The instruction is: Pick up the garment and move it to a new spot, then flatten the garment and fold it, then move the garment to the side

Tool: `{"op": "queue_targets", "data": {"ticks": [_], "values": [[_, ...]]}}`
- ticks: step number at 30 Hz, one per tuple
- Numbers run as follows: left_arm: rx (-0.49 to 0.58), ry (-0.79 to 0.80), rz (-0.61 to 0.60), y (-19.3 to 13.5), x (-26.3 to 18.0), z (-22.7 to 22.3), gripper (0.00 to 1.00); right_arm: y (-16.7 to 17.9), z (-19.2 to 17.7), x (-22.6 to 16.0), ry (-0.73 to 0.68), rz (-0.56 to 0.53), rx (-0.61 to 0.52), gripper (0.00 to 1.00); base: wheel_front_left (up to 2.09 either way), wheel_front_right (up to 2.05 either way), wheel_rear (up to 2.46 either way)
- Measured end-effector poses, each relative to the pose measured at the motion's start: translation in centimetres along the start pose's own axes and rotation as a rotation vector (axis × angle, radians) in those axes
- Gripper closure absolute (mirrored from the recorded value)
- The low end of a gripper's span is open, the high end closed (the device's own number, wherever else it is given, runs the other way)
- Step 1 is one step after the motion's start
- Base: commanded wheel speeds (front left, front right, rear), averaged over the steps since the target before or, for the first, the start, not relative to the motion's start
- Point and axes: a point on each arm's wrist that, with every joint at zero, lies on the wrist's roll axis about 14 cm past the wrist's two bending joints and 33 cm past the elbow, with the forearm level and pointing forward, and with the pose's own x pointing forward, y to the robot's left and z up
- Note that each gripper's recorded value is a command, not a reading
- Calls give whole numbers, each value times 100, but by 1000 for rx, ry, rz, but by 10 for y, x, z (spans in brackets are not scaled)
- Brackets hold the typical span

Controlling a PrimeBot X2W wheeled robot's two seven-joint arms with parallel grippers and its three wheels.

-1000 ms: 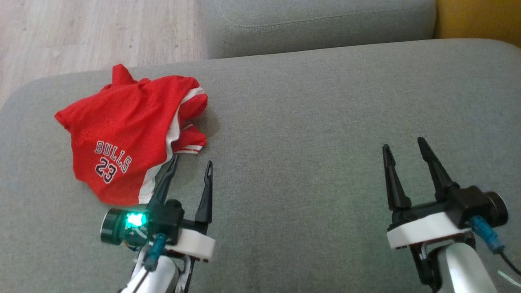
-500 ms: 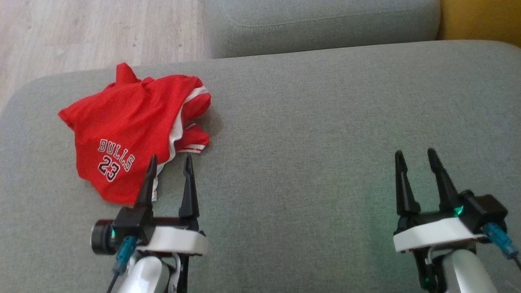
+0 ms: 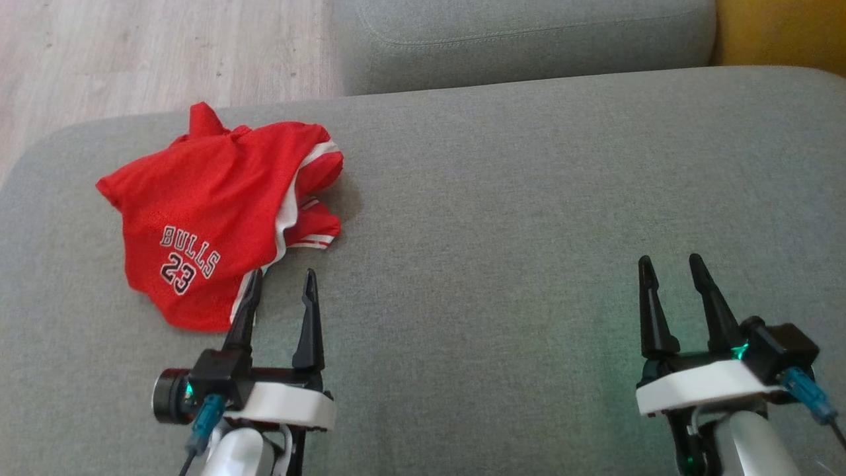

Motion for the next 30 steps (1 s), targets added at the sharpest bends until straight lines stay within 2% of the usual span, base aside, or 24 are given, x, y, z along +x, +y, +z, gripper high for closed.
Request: {"op": "queue_targets", "data": {"ticks": [7,9,11,16,30], "values": [[3,-14,42,15,-3,5,0,16,8,6,-26,48,1,0,0,0,0],[-21,-23,81,26,-6,8,0,25,10,8,-33,78,2,0,0,0,0],[9,-26,90,30,-8,9,0,36,12,11,-41,110,3,0,0,0,0],[-4,-37,149,47,-19,12,0,61,13,16,-44,185,14,0,0,0,0],[-9,-46,321,94,-65,13,0,129,-4,14,9,390,31,0,0,0,0]]}}
